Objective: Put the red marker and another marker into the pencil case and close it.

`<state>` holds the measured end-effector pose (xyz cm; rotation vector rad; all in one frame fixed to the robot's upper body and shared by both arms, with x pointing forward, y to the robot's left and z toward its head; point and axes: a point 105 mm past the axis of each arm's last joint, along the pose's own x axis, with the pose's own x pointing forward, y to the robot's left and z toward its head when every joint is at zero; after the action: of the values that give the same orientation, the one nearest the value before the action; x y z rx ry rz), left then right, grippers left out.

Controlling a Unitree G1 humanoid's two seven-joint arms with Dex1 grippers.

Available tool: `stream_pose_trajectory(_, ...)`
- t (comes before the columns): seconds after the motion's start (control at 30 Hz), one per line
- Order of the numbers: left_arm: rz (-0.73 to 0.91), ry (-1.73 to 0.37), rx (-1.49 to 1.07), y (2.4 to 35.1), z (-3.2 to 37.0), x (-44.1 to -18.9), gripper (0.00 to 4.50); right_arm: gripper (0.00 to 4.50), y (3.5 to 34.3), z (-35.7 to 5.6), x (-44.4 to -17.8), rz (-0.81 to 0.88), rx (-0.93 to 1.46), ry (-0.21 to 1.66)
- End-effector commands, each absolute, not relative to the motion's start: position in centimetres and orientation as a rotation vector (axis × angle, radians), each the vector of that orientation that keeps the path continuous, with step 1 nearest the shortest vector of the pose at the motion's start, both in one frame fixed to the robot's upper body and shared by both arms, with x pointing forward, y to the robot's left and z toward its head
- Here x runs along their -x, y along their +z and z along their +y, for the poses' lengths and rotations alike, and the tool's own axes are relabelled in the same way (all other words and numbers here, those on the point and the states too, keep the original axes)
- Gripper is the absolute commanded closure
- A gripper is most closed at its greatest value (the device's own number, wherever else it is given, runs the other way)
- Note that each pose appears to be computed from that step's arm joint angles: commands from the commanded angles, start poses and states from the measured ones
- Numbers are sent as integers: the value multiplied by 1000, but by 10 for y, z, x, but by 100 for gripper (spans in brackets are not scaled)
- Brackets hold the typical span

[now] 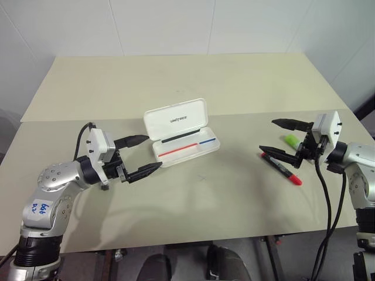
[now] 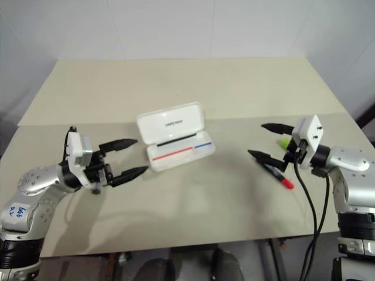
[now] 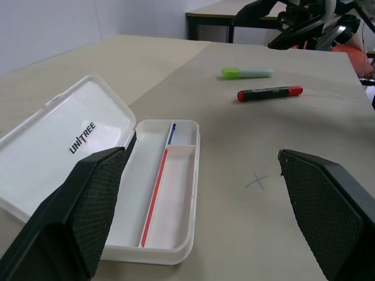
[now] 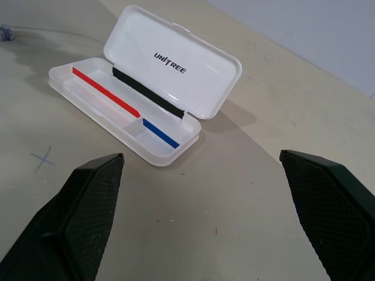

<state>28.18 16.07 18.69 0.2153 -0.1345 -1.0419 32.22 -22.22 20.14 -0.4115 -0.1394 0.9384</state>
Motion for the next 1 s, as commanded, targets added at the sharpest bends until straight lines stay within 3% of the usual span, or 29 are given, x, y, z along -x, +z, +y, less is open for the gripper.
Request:
stream_pose_trajectory(0.03,-168,-1051,-242,192,157,-283,4,0,213,-219,-323,-191,430,935)
stream_pose_trajectory(0.37,-153,-1055,-282,187,156,-286,4,0,208,-208,-327,-205,405,954)
stream_pose_trajectory(0.5,-125,-1052,-288,181,155,-287,91,0,202,-195,-324,-207,395,994)
stream_pose_trajectory(0.57,-100,-1069,-309,174,154,-285,159,0,202,-190,-324,-216,387,1004)
stream_pose_trajectory(1.0,54,-1102,-366,145,138,-294,159,0,211,-155,-313,-282,357,1100)
